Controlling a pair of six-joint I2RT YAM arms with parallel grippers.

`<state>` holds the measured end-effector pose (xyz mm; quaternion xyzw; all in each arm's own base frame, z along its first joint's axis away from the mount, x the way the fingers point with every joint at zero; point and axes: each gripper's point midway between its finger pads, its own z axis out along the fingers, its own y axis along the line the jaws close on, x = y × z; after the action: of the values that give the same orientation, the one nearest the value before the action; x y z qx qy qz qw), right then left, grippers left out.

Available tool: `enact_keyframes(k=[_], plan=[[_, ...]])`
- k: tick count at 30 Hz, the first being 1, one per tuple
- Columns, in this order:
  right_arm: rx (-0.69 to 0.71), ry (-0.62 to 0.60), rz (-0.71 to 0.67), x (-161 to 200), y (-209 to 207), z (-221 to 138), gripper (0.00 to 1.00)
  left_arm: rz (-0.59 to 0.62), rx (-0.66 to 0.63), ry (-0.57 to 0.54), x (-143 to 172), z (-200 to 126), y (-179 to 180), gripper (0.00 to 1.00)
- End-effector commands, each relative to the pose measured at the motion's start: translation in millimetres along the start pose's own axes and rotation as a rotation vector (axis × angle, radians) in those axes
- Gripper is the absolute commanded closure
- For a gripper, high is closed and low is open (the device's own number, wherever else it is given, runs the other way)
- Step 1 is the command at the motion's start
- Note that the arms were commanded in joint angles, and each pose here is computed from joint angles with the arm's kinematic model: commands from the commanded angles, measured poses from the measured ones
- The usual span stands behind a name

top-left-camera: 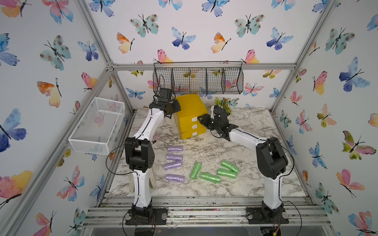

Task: Sort the rolls of trash bags by color and place them into the drawer
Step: Close the drawer in the storage box.

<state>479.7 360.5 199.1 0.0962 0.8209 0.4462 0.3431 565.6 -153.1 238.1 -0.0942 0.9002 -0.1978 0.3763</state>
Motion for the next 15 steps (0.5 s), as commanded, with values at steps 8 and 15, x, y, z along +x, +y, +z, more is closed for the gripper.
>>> enact_keyframes(k=[8, 15], plan=[[0.154, 0.059, 0.311, 28.6, -18.9, -62.1, 0.51, -0.006, -0.069, 0.211, 62.5, 9.5, 19.9, 0.55], [0.25, 0.142, 0.456, 49.9, -33.3, -41.7, 0.47, -0.01, -0.06, 0.212, 63.2, 6.9, 17.1, 0.55]])
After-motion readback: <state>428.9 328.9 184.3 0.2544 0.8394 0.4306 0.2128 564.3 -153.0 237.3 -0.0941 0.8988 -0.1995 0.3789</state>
